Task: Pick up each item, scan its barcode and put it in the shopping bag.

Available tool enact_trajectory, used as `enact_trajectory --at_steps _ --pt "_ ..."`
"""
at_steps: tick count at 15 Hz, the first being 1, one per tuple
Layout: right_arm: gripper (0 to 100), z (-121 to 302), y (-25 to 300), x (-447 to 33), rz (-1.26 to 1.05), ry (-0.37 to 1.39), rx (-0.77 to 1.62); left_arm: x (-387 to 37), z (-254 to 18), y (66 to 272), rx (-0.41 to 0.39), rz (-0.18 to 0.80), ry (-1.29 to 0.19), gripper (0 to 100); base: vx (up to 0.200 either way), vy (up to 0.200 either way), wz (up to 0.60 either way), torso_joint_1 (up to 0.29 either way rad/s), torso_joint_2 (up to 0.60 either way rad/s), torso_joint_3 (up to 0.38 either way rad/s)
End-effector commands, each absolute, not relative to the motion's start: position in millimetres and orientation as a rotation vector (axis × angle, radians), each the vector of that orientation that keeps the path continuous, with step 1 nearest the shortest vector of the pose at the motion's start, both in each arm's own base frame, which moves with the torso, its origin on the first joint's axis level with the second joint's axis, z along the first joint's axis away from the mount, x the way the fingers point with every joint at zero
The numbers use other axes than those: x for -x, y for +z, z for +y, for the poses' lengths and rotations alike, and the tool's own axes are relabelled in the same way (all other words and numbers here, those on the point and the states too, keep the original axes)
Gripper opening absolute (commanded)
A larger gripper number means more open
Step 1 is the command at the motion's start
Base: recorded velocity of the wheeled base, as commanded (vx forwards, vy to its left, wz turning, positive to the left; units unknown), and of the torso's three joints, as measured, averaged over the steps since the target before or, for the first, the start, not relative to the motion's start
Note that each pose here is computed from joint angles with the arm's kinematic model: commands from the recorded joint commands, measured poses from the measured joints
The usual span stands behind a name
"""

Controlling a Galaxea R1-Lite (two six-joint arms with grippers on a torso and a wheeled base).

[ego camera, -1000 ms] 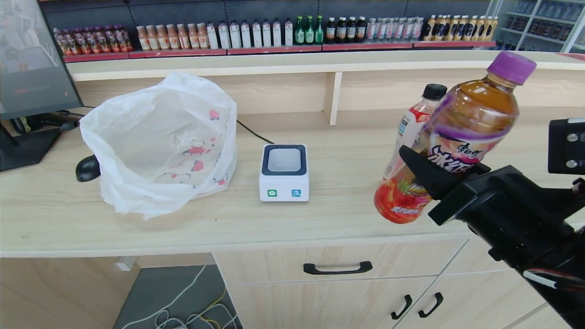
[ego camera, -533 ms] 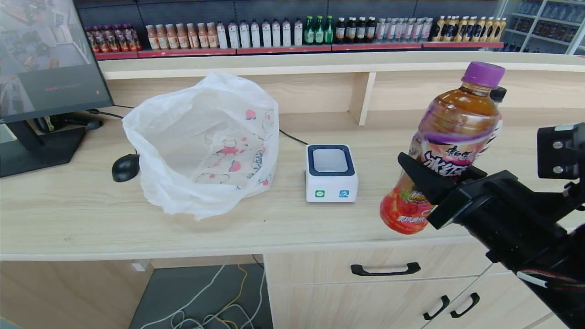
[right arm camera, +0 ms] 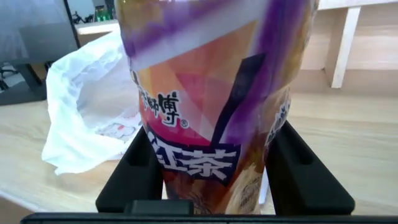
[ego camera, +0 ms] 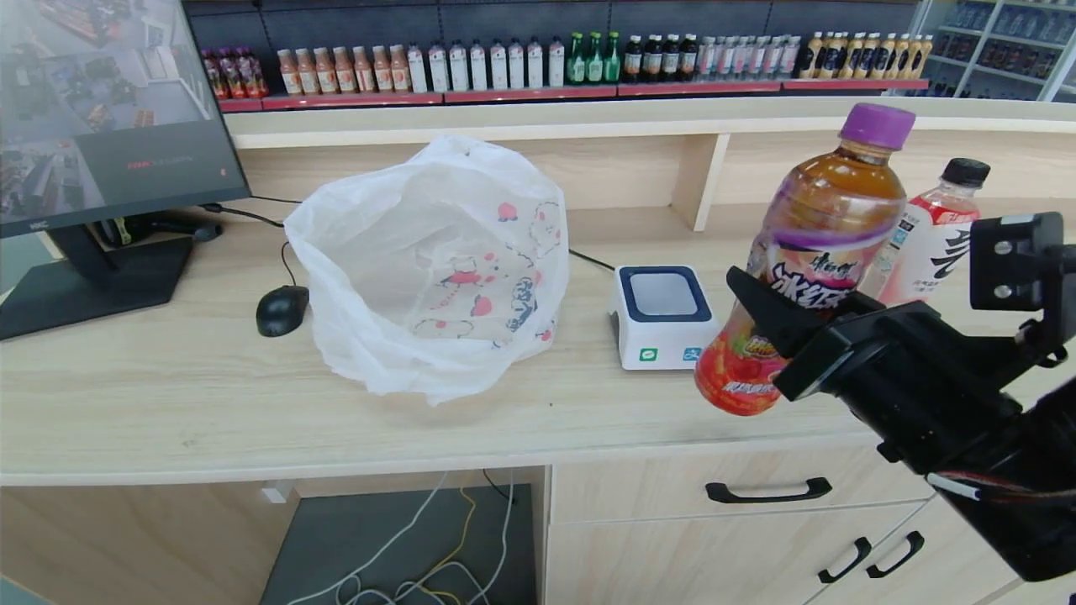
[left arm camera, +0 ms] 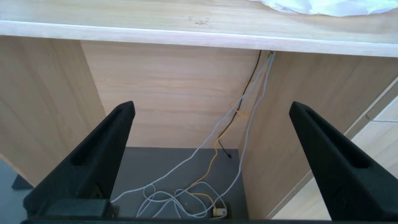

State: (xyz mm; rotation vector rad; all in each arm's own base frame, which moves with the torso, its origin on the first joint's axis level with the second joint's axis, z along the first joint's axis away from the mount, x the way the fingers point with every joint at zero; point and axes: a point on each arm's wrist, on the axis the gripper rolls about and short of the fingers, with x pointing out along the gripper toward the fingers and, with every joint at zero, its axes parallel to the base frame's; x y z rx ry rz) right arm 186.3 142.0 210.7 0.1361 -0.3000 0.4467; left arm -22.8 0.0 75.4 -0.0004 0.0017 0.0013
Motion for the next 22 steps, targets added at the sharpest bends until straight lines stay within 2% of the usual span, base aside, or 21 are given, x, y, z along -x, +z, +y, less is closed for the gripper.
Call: enact_trajectory --at_steps 1,7,9,16,22 --pt "0 149 217 -193 -0.323 0.454 -0.146 23 0 75 0.000 0.002 0.002 100 0.000 0.000 0.00 0.000 0.00 0.000" --pt "0 171 229 -221 -0.372 0.470 -0.210 23 0 75 0.002 0.002 0.002 100 0.000 0.000 0.00 0.000 0.00 0.000" --pt "0 187 244 -241 -0.411 0.484 -0.315 23 0 75 0.002 0.002 0.002 100 0.000 0.000 0.00 0.000 0.00 0.000" --pt "0 198 237 -255 -0.297 0.531 -0.613 23 0 75 0.000 0.002 0.002 100 0.000 0.000 0.00 0.000 0.00 0.000" --pt "0 185 228 -287 -0.253 0.482 -0.854 23 0 75 0.000 0.002 0.002 100 0.000 0.000 0.00 0.000 0.00 0.000"
